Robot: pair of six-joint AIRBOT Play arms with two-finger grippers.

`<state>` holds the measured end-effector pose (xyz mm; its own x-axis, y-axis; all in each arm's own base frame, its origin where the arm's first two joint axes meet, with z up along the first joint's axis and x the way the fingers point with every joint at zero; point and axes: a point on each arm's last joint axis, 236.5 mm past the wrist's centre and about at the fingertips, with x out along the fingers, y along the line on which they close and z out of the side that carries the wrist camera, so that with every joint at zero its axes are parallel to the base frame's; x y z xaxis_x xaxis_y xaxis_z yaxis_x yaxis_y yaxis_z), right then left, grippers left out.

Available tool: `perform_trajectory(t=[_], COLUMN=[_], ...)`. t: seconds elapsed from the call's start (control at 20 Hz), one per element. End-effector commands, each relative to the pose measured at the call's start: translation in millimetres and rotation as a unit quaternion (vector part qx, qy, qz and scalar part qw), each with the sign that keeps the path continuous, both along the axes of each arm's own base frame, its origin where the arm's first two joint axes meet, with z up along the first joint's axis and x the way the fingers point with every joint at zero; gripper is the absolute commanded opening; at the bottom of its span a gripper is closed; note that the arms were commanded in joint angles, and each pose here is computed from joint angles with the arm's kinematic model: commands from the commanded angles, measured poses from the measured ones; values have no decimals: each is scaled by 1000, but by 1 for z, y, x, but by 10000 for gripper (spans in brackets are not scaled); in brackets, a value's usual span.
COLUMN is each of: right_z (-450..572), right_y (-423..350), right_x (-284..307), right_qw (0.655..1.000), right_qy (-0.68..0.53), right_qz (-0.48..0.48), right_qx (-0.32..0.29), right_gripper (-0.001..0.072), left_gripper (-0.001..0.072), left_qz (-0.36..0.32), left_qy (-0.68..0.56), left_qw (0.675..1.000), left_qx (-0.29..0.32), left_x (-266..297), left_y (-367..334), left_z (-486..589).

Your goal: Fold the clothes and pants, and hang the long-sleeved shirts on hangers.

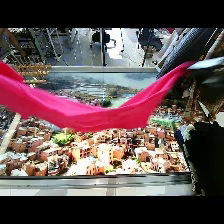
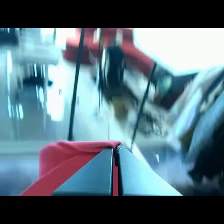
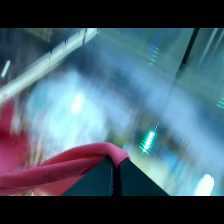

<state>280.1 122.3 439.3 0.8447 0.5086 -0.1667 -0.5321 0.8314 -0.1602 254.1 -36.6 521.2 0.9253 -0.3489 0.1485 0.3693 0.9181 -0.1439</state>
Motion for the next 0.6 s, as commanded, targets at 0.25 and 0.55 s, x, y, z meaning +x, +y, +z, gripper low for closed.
perform_trajectory(t=[0.25,0.55], right_z=[166,103], right_y=[-36,-41], right_x=[-170,-49], right_qw=[939,978], right_qy=[-326,-178], right_qz=[-58,-92], right_qx=[98,52], right_gripper=[22,22], left_gripper=[4,5], left_qz=[11,2], left_qy=[-182,-23], left_qw=[983,999], left_qx=[34,39], left_x=[-62,13], left_y=[-49,26], left_z=[103,26])
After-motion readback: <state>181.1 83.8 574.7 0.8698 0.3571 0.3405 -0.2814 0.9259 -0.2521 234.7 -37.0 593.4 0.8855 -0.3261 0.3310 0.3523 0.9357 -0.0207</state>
